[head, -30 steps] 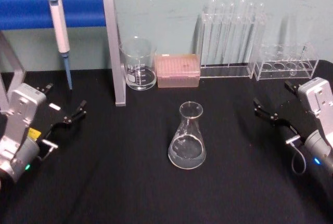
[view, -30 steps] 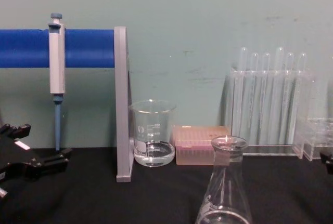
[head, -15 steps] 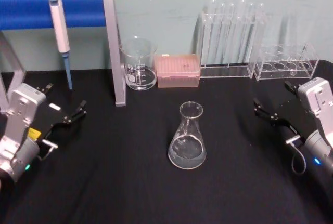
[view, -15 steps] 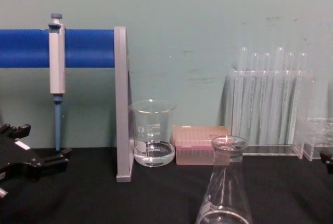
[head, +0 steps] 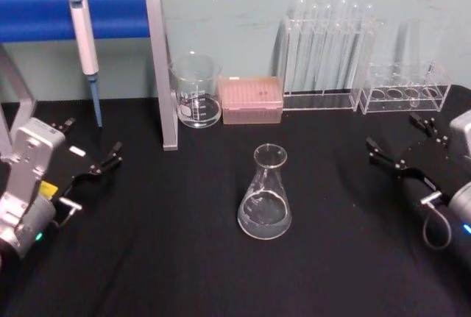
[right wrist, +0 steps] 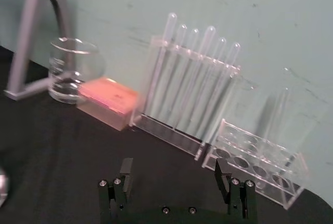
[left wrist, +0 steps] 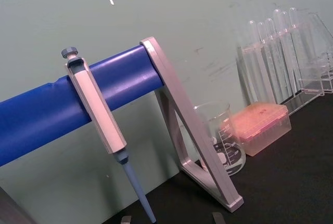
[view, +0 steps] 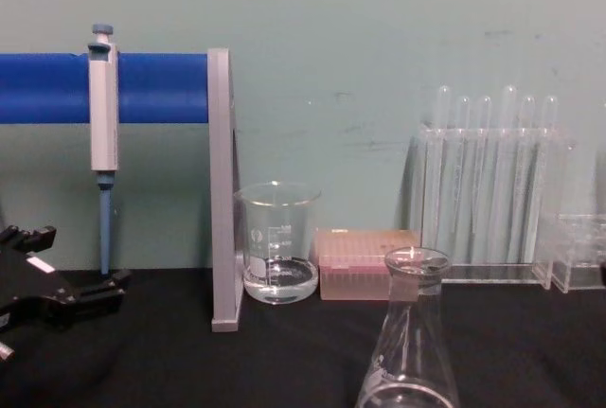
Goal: Grasp the erlenmeyer flask with one hand, shake it three times, then place it back.
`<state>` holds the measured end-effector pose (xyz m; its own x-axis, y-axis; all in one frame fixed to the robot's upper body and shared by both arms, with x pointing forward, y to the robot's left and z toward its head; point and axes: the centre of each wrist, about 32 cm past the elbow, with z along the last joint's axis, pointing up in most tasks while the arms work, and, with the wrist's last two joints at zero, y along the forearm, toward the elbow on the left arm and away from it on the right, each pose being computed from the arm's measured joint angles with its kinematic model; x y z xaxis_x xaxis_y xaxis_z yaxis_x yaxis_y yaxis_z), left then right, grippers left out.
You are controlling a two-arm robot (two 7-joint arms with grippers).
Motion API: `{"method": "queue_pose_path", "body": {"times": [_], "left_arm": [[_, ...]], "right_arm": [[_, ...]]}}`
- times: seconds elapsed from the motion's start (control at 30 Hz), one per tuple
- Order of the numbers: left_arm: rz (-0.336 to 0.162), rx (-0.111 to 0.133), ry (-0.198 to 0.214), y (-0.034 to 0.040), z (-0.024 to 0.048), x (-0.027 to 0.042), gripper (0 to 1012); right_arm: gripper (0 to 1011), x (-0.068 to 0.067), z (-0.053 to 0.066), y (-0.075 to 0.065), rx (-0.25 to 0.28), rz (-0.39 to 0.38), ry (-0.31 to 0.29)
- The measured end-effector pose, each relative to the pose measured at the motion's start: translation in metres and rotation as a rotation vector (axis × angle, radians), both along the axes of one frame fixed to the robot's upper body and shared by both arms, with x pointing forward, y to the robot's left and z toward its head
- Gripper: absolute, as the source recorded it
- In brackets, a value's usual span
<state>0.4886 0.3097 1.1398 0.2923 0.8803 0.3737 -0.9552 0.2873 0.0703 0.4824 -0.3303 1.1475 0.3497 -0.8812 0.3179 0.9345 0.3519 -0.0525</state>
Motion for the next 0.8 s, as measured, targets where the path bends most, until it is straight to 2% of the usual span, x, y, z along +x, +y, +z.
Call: {"method": "queue_pose_path", "body": {"times": [0.2, 0.33, 0.43, 0.63, 0.8], "left_arm": [[0.0, 0.0, 0.0, 0.0, 0.0, 0.0, 1001], [0.0, 0.0, 0.0, 0.0, 0.0, 0.0, 1001], [0.0, 0.0, 0.0, 0.0, 0.0, 0.0, 1001], [0.0, 0.0, 0.0, 0.0, 0.0, 0.0, 1001], [0.0, 0.0, 0.0, 0.0, 0.0, 0.0, 1001]], "right_arm": [[1000, -0.013, 0.014, -0.014, 0.034, 0.092, 0.006], [1000, -0.02, 0.02, -0.018, 0.043, 0.133, 0.014], [1000, -0.025, 0.027, -0.022, 0.045, 0.198, 0.032], [1000, -0.026, 0.031, -0.022, 0.061, 0.321, 0.065], [1000, -0.023, 0.031, -0.018, 0.081, 0.394, 0.081]]}}
